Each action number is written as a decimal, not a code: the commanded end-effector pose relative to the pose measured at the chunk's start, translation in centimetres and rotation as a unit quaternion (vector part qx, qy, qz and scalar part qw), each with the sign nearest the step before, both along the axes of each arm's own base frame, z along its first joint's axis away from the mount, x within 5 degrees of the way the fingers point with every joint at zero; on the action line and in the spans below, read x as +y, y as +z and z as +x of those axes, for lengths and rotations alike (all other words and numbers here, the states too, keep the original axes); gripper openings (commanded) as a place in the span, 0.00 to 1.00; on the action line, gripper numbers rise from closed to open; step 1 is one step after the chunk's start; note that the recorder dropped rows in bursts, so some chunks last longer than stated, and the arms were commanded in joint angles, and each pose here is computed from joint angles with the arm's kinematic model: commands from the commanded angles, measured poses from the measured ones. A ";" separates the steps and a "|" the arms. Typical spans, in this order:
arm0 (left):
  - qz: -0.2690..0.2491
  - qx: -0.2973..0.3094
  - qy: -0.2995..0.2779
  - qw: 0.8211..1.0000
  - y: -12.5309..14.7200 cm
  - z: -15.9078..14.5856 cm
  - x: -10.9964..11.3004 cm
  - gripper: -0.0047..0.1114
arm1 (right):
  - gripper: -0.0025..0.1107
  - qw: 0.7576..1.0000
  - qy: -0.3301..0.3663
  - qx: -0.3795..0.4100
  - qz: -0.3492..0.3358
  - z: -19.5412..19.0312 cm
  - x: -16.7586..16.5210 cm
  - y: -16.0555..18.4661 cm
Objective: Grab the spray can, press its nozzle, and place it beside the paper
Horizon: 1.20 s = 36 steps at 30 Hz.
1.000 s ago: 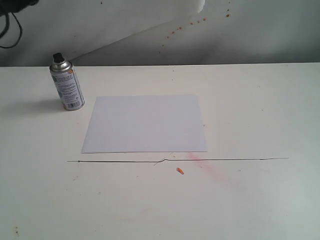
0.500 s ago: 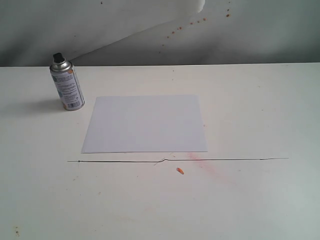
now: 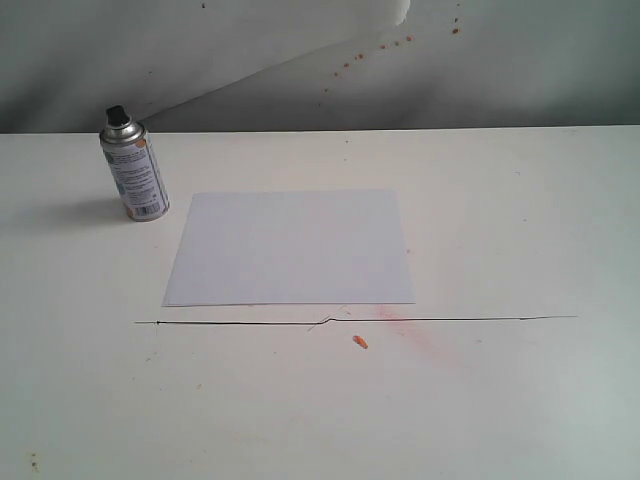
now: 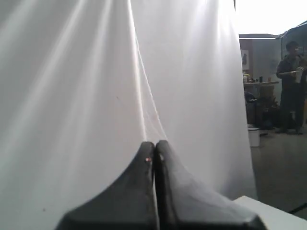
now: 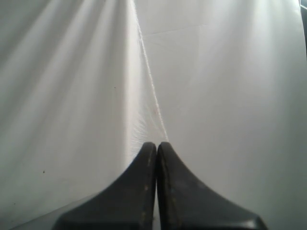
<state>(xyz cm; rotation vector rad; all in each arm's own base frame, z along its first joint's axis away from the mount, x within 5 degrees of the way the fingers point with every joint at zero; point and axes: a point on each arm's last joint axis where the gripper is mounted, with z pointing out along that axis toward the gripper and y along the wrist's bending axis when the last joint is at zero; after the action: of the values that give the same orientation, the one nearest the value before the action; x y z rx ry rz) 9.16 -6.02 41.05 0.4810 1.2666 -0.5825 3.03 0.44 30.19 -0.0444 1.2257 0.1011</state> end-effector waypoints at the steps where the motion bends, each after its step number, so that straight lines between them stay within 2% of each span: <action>1: 0.033 -0.053 0.066 0.996 0.3 -1.8 1.0 0.04 | 0.02 1.000 -0.004 0.001 -0.002 0.0 0.0 -0.2; 5: -0.060 -0.009 0.128 0.990 0.6 -1.8 2.5 0.04 | 0.02 1.000 -0.004 0.001 -0.002 0.0 0.0 -0.2; 10: -0.079 0.008 0.147 0.986 0.0 -1.4 2.9 0.04 | 0.02 1.000 -0.004 0.001 -0.002 0.0 0.0 -0.2; 13: -0.116 0.029 0.161 0.980 -1.2 -0.8 3.3 0.04 | 0.02 1.000 -0.004 0.001 -0.003 0.0 0.0 -0.2; 16: -0.109 0.027 0.184 0.976 -3.6 0.1 3.6 0.04 | 0.02 1.000 -0.004 0.001 -0.003 0.0 0.0 -0.2; 17: -0.114 0.044 0.211 0.970 -5.3 0.3 4.0 0.04 | 0.02 1.000 -0.004 0.001 -0.003 0.0 0.0 -0.2; 18: -0.099 0.080 0.249 0.960 -7.3 0.2 4.6 0.04 | 0.02 1.000 -0.004 0.001 -0.003 0.0 0.0 -0.2; 19: -0.084 0.096 0.264 0.956 -8.2 0.0 4.9 0.04 | 0.02 1.000 -0.004 0.001 -0.003 0.0 0.0 -0.2; 20: -0.044 0.135 0.288 0.947 -10.1 -0.3 5.2 0.04 | 0.02 1.000 -0.004 0.001 -0.003 0.0 0.0 -0.2; 22: 0.001 0.169 0.298 0.939 -12.5 -1.0 5.4 0.04 | 0.02 1.000 -0.003 0.001 -0.002 0.0 0.0 -0.2; 25: -0.028 0.179 0.291 0.939 -15.0 -2.3 5.5 0.04 | 0.02 1.000 -0.003 0.001 -0.002 0.0 0.0 -0.2; 27: -0.026 0.180 0.291 0.939 -16.8 -2.9 5.5 0.04 | 0.02 1.000 -0.003 0.001 -0.002 0.0 0.0 -0.2; 32: -0.028 0.187 0.291 0.938 -19.5 -3.4 5.6 0.04 | 0.02 1.000 -0.003 0.001 -0.002 0.0 0.0 -0.2; 36: -0.036 0.220 0.288 0.932 -21.5 -3.6 5.5 0.04 | 0.02 1.000 -0.003 0.001 -0.002 0.0 0.0 -0.2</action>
<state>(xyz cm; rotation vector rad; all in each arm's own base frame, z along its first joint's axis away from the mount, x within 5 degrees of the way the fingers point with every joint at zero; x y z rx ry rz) 5.73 -0.46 20.72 -0.0866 1.6773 -0.2179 3.03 0.44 30.19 -0.0444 1.2257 0.1011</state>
